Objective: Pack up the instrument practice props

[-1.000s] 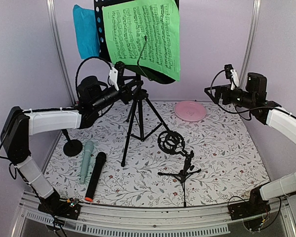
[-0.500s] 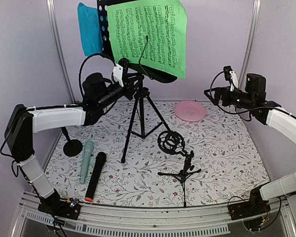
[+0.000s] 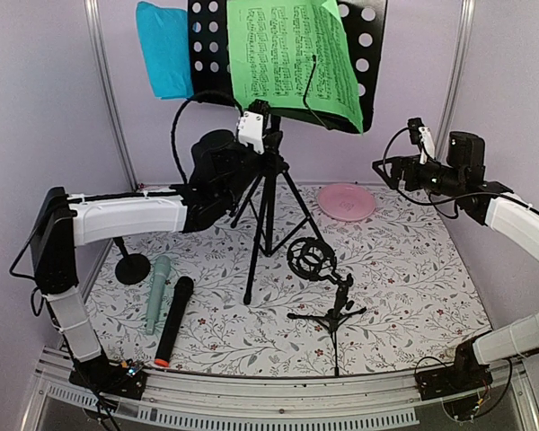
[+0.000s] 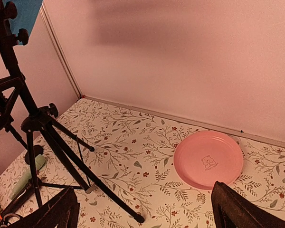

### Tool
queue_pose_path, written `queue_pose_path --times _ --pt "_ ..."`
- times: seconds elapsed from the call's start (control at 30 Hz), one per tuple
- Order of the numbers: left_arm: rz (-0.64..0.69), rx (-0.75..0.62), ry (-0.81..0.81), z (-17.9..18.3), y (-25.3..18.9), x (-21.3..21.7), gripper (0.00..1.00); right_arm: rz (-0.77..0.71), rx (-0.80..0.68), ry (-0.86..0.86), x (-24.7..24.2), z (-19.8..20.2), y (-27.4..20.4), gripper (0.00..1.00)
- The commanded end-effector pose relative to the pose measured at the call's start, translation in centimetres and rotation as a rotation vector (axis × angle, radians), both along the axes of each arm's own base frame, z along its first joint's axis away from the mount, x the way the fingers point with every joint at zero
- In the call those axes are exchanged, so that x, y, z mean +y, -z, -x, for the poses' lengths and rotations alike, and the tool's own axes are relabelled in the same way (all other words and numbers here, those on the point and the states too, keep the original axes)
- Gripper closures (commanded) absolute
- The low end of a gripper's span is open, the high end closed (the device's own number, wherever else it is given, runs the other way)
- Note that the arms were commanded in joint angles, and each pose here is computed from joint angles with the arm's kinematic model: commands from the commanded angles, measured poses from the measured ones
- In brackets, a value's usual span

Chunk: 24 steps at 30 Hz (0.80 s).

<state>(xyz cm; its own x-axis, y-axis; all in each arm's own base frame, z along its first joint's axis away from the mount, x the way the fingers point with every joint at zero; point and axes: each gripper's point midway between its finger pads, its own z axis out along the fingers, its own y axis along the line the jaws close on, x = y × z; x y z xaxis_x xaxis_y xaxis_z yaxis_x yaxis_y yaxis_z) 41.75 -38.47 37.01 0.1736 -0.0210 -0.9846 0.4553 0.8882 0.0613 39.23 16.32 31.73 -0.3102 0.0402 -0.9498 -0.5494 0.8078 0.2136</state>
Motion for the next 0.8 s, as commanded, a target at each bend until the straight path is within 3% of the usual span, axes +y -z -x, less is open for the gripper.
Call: queue_pose_path --times 0.0,0.07,0.3,0.77 --pt "-0.046 0.060 -0.219 -0.5 1.2 0.0 1.00 -0.007 -0.027 0.007 0.1 -0.4 -1.5 0.01" --pt "-0.034 0.081 -0.279 -0.7 1.8 0.4 1.00 -0.012 -0.022 0.004 0.2 -0.4 -1.5 0.01" --pt "0.076 0.078 -0.267 1.5 2.1 1.9 1.00 -0.013 -0.014 -0.001 0.4 0.3 -1.7 0.01" --pt "-0.010 0.050 -0.270 6.0 3.6 2.3 0.98 -0.029 0.008 -0.026 1.6 1.5 -1.8 0.01"
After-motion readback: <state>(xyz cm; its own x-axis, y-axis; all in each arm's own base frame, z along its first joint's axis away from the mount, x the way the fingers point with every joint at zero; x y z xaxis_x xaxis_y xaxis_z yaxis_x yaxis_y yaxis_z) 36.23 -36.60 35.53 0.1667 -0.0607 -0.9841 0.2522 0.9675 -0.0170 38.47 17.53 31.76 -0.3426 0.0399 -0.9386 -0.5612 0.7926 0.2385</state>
